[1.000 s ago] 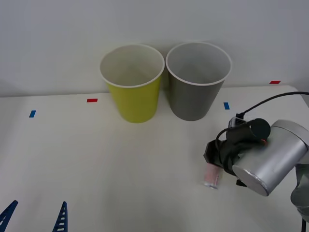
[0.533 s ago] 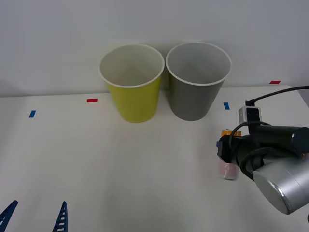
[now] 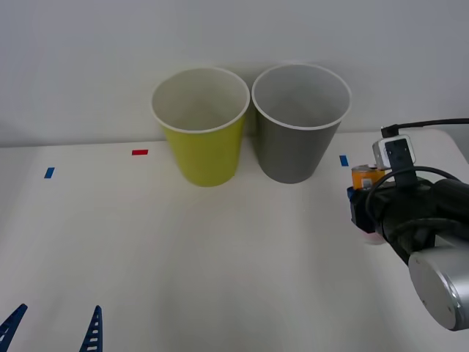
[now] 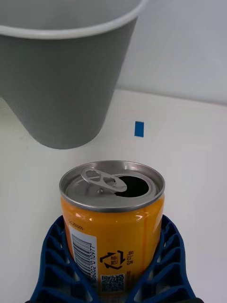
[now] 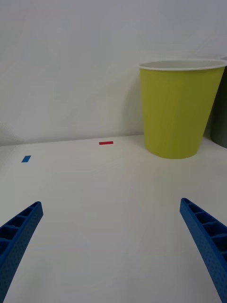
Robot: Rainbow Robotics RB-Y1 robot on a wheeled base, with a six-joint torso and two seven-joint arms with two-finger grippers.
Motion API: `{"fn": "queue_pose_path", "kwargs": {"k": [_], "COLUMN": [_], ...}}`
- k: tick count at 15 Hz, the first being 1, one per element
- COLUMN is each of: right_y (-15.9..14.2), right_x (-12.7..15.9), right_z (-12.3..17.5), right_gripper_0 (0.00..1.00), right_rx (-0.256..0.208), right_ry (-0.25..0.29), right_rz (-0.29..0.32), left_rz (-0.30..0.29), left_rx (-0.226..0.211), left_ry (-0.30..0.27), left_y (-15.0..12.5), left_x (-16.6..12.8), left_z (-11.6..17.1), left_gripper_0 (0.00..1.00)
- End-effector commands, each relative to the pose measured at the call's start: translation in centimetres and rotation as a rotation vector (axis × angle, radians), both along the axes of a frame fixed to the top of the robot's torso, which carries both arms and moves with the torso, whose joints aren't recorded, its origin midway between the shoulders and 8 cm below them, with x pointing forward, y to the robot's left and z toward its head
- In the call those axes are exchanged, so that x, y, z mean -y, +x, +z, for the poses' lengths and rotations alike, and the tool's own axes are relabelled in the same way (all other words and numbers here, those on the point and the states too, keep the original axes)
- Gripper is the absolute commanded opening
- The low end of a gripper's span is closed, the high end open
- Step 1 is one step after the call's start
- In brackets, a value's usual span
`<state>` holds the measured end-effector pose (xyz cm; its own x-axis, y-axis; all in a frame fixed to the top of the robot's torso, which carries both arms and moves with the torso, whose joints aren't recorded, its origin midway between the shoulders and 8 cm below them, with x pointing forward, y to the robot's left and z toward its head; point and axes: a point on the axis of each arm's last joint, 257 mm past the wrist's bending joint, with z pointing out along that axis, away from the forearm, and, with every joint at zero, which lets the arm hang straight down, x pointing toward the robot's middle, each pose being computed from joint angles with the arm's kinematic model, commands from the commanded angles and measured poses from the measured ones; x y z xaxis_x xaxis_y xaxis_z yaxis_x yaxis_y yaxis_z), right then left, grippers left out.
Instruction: Put cans in the gray bin and PET bottles in the light green bin.
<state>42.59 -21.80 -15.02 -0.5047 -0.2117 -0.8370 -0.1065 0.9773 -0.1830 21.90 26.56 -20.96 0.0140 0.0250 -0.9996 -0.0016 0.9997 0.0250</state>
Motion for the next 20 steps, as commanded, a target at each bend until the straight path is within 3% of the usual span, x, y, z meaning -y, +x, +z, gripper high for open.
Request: {"fn": "queue_pose_path", "kwargs": {"k": [1, 3, 4, 8, 13, 15, 20], "right_y": [0.3, 0.2, 0.3, 1.3, 4.3, 5.3, 6.2], "right_x": [1.0, 1.4, 1.1, -0.6, -4.8, -5.7, -7.5], "right_z": [2.1, 3.1, 4.3, 7.6, 12.2, 14.8, 19.4], "right_gripper_0": [0.0, 0.0, 0.0, 0.0, 0.0, 0.0, 0.0], "right_rx": [0.062, 0.088, 0.126, 0.226, 0.336, 0.402, 0.507], "right_ry": [-0.07, -0.094, -0.083, -0.007, 0.142, 0.151, 0.161], "right_rz": [0.015, 0.011, 0.012, 0.022, 0.055, 0.078, 0.108], "left_rz": [0.0, 0.0, 0.0, 0.0, 0.0, 0.0, 0.0], "left_rx": [0.0, 0.0, 0.0, 0.0, 0.0, 0.0, 0.0], "left_ry": [0.0, 0.0, 0.0, 0.0, 0.0, 0.0, 0.0], "left_y": [0.0, 0.0, 0.0, 0.0, 0.0, 0.0, 0.0], "left_x": [0.0, 0.0, 0.0, 0.0, 0.0, 0.0, 0.0], "left_z": [0.0, 0.0, 0.0, 0.0, 0.0, 0.0, 0.0], "left_gripper_0": [1.0, 1.0, 1.0, 1.0, 1.0, 1.0, 1.0]}}
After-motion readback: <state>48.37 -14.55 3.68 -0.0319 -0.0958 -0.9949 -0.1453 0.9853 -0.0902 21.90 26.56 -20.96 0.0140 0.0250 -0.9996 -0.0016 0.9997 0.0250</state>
